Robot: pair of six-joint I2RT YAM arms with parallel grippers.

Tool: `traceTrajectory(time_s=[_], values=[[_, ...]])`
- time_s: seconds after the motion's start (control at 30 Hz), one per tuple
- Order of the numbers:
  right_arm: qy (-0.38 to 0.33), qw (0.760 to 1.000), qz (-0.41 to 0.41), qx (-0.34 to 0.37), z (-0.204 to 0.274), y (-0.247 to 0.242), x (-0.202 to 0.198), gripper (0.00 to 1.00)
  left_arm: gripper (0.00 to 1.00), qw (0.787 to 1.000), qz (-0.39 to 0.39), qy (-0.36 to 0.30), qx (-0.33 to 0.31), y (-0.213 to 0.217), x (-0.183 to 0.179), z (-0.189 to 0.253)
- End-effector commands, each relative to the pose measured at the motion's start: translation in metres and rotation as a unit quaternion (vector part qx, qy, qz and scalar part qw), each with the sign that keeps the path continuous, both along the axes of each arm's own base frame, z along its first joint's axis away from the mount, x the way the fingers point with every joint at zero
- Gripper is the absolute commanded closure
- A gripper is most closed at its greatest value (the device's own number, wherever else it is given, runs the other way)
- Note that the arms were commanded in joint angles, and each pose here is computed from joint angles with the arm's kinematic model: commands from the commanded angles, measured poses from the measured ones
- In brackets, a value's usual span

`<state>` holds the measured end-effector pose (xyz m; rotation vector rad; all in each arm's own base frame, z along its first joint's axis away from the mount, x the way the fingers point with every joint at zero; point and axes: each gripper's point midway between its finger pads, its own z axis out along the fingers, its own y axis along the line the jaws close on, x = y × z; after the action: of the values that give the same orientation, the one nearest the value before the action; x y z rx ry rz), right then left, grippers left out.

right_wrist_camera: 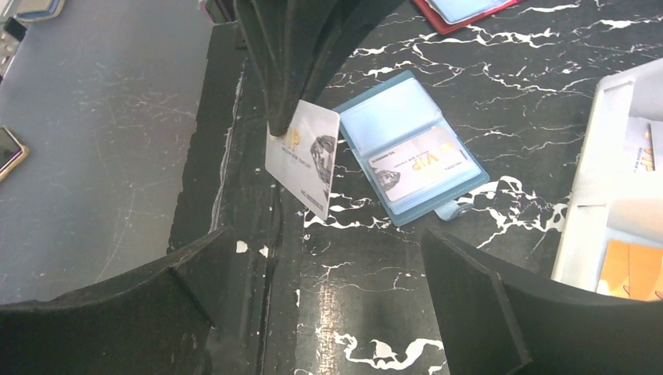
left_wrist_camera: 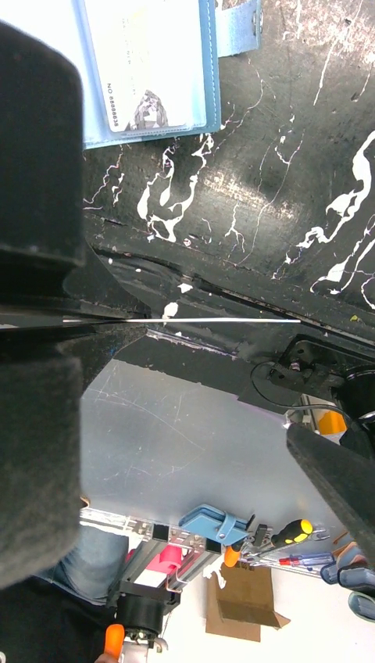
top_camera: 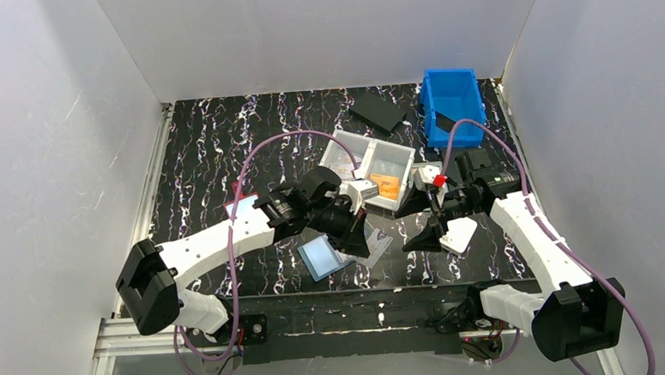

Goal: Take the credit cards out of the card holder
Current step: Place the credit card in the storage box.

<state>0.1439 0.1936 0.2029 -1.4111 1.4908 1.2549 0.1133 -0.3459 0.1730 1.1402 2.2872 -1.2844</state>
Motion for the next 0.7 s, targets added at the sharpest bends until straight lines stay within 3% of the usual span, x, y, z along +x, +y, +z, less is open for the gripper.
traceTrajectory(time_s=[0.0, 0.27, 0.67], values=[[-0.027, 0.999, 0.026, 0.011, 0.012, 0.005, -0.005, 0.03, 1.0, 1.0, -0.011, -0.013, -0.004, -0.007, -0.001, 0.009], [-0.015, 0.999, 0.046, 0.0, 0.008, 0.012, -0.01, 0.11, 1.0, 1.0, -0.017, -0.012, 0.003, -0.014, -0.002, 0.006], [0.045, 0.998, 0.038, 0.005, 0.001, 0.024, -0.008, 0.41, 1.0, 0.999, -0.026, -0.02, 0.005, -0.024, -0.001, 0.009]])
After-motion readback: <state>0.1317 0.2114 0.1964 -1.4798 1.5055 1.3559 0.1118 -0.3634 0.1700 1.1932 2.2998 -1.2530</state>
